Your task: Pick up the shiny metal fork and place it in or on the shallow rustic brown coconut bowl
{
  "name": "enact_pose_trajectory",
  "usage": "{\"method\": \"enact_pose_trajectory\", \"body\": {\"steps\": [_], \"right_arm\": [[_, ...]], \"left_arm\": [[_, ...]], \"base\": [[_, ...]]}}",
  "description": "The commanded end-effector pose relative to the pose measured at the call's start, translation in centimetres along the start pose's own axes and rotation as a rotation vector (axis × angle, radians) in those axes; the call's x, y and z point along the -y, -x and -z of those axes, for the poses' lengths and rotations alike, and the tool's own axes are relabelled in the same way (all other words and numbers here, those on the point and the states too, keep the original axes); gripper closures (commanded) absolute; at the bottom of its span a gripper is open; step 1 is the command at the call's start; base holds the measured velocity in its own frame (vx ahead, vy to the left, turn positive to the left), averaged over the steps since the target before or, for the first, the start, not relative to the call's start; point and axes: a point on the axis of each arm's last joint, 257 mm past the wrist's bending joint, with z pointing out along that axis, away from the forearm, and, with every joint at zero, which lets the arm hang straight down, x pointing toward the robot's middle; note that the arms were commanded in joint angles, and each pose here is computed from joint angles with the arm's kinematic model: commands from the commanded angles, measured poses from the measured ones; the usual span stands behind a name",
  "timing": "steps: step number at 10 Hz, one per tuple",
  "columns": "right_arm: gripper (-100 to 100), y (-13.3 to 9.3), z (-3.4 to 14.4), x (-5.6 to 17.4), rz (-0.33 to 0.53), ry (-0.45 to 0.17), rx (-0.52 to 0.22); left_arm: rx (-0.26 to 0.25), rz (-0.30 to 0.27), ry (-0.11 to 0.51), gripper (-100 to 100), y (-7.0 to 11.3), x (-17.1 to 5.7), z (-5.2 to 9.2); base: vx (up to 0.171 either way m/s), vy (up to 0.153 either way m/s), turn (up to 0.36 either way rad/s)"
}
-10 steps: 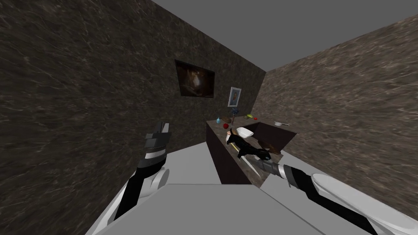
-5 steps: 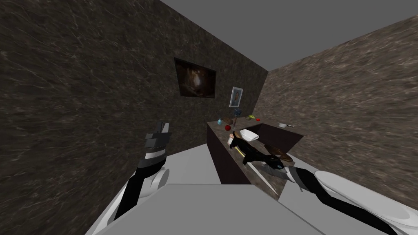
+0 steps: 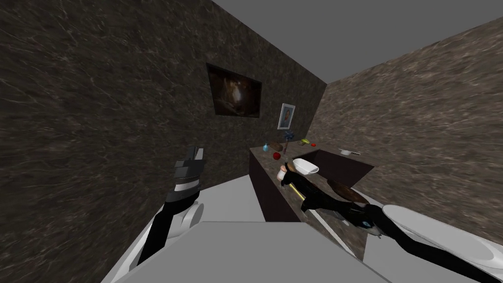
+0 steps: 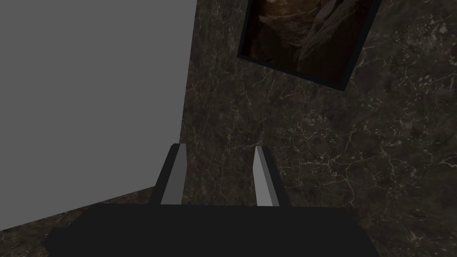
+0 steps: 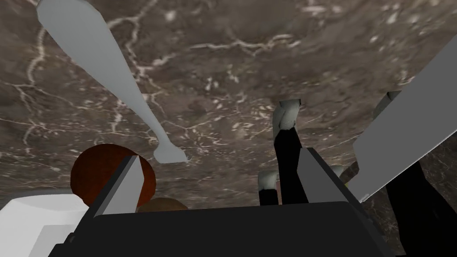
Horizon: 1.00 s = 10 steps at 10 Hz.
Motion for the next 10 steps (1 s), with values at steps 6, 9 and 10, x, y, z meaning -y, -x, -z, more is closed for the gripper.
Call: {"method": "enact_pose_trajectory", "body": {"steps": [6,9,10], "right_arm": [[-100,-6.7,1.7,3.4,0.047,-0.084,-0.241],[-100,-9.1,2.4,4.0,0.054,-0.099,-0.314],[-100,-8.7,2.4,3.6,0.054,-0.096,-0.3]], "left_arm": [[0.0,0.0,0.0,0,0.0,0.0,0.0],[0.0,0.0,0.0,0,0.0,0.0,0.0],[0.0,0.0,0.0,0,0.0,0.0,0.0]], "base": [[0.108,0.019,0.009],[0.08,0.028,0.007],[0.03,0.01,0.001]]}}
